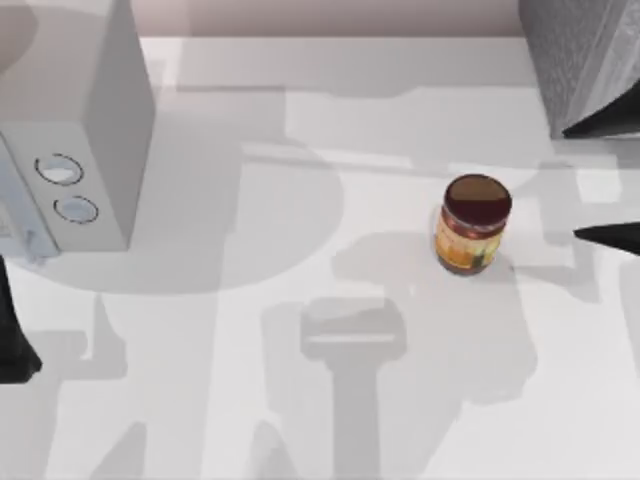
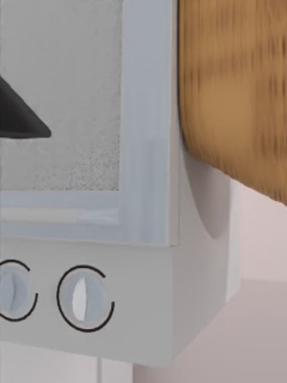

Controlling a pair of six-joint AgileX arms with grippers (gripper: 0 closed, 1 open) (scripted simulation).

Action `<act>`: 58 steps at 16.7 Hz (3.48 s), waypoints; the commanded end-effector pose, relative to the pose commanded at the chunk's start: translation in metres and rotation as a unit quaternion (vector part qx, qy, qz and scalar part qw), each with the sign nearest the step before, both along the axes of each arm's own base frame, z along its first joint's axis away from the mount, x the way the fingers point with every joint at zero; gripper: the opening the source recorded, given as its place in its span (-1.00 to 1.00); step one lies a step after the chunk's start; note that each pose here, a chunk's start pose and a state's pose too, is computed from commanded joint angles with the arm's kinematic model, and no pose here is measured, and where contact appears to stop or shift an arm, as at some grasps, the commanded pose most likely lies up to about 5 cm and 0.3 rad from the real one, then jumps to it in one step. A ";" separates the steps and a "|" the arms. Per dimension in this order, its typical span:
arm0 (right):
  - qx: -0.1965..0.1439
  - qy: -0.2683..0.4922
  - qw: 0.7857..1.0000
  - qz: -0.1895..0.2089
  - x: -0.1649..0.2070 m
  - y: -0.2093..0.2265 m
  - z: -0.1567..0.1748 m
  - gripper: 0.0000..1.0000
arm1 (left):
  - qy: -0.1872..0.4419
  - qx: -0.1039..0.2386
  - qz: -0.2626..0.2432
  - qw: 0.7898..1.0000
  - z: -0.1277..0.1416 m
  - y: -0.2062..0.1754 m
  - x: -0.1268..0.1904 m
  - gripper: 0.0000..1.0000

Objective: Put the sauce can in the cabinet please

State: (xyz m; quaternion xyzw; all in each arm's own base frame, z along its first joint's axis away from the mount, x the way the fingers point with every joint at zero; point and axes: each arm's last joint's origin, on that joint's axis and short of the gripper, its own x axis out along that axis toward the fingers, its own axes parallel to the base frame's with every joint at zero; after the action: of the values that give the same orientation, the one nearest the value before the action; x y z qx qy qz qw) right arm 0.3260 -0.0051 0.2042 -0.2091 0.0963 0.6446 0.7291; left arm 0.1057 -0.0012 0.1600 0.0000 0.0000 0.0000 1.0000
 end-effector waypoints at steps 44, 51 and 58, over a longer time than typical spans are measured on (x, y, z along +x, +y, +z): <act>0.167 0.081 0.981 0.052 0.082 0.055 -0.204 1.00 | 0.000 0.000 0.000 1.000 0.000 0.000 0.000 1.00; 0.168 0.082 0.981 0.051 0.079 0.071 -0.185 1.00 | 0.000 0.000 0.000 1.000 0.000 0.000 0.000 1.00; 0.168 0.082 0.981 0.051 0.079 0.071 -0.185 0.55 | 0.000 0.000 0.000 1.000 0.000 0.000 0.000 1.00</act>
State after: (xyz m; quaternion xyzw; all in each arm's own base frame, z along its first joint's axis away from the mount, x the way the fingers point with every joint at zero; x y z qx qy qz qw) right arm 0.4047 0.0659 0.0191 -0.0352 0.0354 0.7027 0.7098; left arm 0.1057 -0.0012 0.1600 0.0000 0.0000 0.0000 1.0000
